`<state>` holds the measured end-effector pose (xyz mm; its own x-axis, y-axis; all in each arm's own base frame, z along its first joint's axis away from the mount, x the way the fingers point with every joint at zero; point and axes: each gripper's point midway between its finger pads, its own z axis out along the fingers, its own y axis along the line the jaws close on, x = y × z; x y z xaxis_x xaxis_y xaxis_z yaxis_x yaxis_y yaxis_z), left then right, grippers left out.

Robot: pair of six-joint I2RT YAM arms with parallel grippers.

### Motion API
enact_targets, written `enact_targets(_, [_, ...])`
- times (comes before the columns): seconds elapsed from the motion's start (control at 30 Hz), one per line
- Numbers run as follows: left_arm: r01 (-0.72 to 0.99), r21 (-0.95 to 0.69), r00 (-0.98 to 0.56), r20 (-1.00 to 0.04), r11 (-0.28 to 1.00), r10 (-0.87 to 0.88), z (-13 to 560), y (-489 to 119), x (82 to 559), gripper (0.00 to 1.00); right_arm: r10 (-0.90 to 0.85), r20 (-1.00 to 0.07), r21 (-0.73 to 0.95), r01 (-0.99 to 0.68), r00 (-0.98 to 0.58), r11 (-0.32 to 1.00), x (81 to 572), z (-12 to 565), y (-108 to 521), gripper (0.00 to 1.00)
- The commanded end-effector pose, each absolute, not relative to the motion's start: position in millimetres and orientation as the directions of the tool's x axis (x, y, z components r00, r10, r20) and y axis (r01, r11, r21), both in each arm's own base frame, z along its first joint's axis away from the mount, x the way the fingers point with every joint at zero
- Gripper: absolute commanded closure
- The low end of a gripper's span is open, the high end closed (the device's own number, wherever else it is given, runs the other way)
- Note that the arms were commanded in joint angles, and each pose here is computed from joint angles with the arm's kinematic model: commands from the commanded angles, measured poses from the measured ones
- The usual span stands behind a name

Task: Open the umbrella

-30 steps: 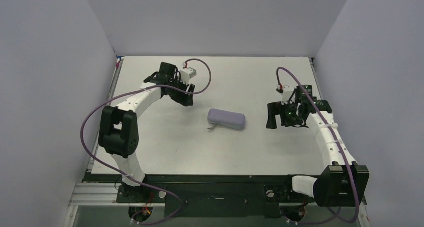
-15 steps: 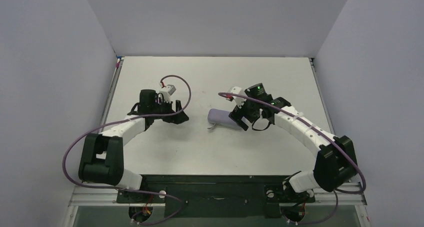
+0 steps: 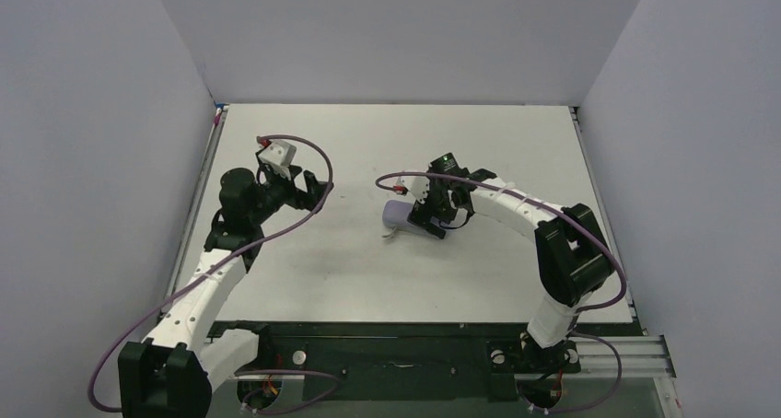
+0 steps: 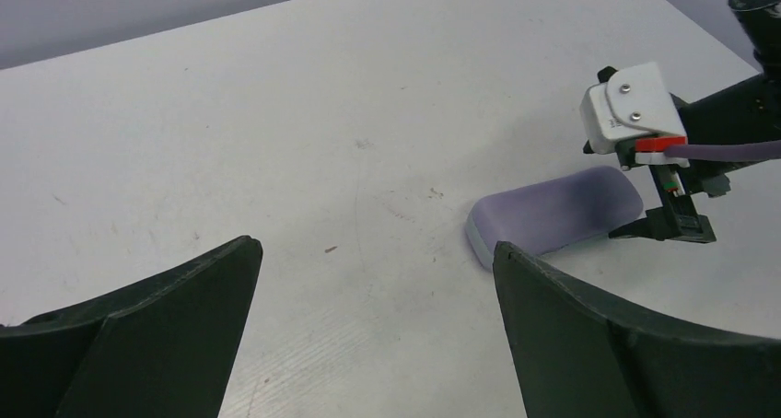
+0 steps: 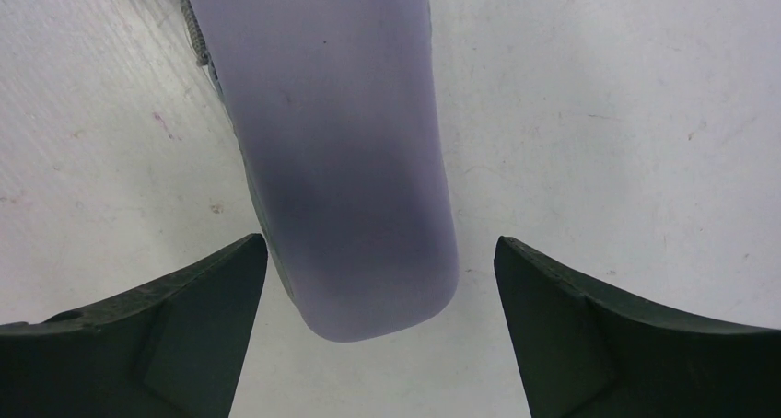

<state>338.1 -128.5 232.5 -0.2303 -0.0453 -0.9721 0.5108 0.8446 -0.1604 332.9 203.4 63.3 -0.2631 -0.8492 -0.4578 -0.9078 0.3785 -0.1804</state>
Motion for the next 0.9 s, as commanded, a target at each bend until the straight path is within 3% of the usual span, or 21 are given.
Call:
enact_targets(0.0, [0.641, -0.087, -0.123, -0.992, 0.763, -0.011, 240, -152, 321, 0.03, -0.886, -0.427, -0.219, -0.929, -0.183, 0.297, 339, 64, 204, 0.13])
enact_targets(0.07, [0.600, -0.052, -0.083, -0.997, 0.798, -0.002, 226, -157, 314, 0.03, -0.903, -0.390, -0.223, -0.933, -0.181, 0.284, 336, 56, 195, 0.18])
enact_targets(0.27, [0.659, 0.056, 0.011, -0.998, 0.750, 0.065, 182, -209, 275, 0.03, -0.919, -0.333, -0.176, -0.944, -0.210, 0.280, 321, 42, 169, 0.38])
enact_targets(0.37, [0.693, 0.103, 0.052, -0.994, 0.714, 0.093, 163, -238, 268, 0.03, -0.919, -0.318, -0.160, -0.943, -0.231, 0.292, 311, 40, 156, 0.43])
enact_targets(0.67, [0.741, 0.182, 0.123, -0.983, 0.646, 0.137, 119, -294, 277, 0.56, -0.927, -0.281, -0.147, -0.943, -0.250, 0.299, 289, 33, 128, 0.52])
enact_targets(0.8, [0.774, 0.204, 0.152, -0.979, 0.599, 0.138, 108, -310, 276, 0.73, -0.912, -0.290, -0.144, -0.928, -0.292, 0.343, 291, 35, 126, 0.55])
enact_targets(0.87, [0.791, 0.207, 0.154, -0.978, 0.576, 0.139, 102, -318, 274, 0.75, -0.896, -0.301, -0.135, -0.916, -0.325, 0.378, 293, 37, 127, 0.55])
